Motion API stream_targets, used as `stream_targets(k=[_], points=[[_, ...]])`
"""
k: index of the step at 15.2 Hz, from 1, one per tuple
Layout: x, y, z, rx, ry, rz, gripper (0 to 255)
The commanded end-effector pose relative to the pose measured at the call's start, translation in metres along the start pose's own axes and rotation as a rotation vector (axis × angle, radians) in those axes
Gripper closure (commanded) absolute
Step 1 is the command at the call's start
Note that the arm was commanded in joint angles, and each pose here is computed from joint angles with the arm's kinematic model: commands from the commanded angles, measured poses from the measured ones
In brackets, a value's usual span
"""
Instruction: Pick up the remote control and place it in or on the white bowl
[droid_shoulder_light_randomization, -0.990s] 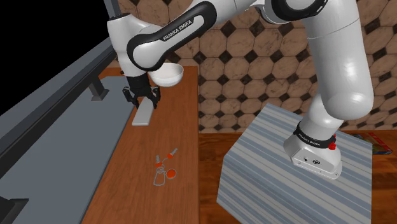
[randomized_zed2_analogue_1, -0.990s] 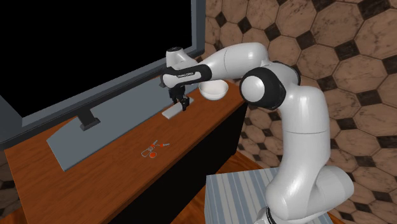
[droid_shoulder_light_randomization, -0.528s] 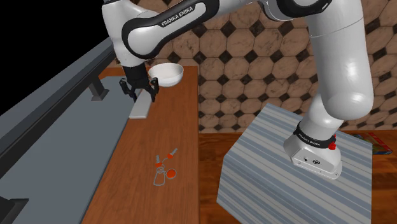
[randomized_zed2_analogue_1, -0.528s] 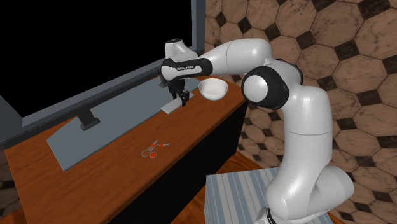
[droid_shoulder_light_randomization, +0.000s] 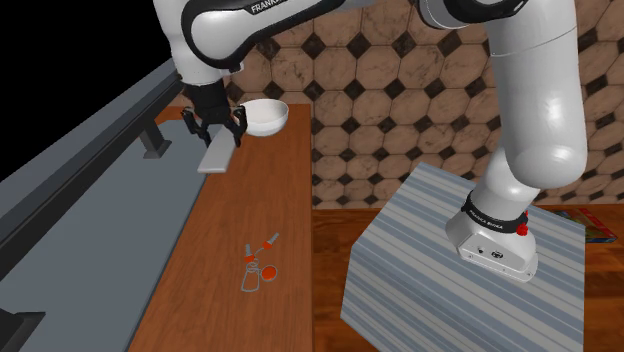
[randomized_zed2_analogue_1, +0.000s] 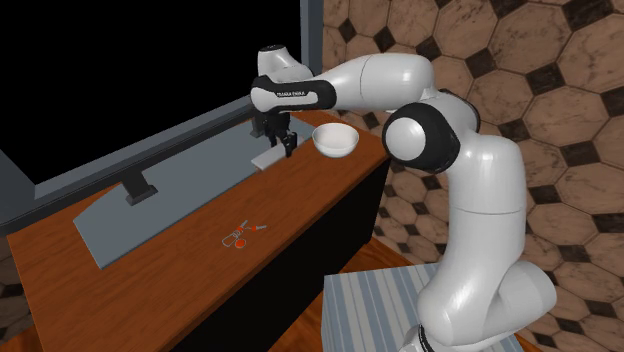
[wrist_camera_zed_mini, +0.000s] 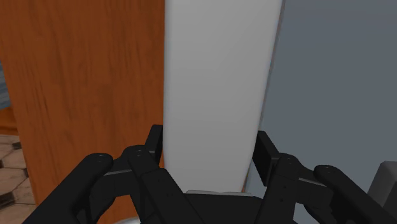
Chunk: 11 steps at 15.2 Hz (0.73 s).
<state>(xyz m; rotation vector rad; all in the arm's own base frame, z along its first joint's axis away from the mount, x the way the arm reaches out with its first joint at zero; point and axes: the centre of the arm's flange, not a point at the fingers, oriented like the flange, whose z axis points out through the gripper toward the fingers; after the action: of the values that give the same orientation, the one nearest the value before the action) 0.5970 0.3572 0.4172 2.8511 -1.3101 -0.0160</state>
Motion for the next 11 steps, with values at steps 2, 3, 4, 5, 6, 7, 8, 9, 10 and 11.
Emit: stream_targets(k=[2,3,4,5,6,7,8,9,10,11], points=[[0.0,-0.001,-0.016,0.0,0.0,0.0,255],[0.0,-0.001,-0.021,0.0,0.0,0.0,255],[0.0,-0.001,-0.026,0.0,0.0,0.0,255],[0.0,-0.001,-0.032,0.0,0.0,0.0,255],[0.0,-0.001,-0.037,0.0,0.0,0.0,255],[0.0,-0.001,-0.042,0.0,0.0,0.0,255],[0.0,-0.001,-0.048,0.0,0.0,0.0,255],[0.0,0.0,-0.053,0.0,0.0,0.0,255],[0.0,0.0,-0.054,0.0,0.0,0.0,255],[0.012,0.003,-0.054,0.0,0.0,0.0,255]])
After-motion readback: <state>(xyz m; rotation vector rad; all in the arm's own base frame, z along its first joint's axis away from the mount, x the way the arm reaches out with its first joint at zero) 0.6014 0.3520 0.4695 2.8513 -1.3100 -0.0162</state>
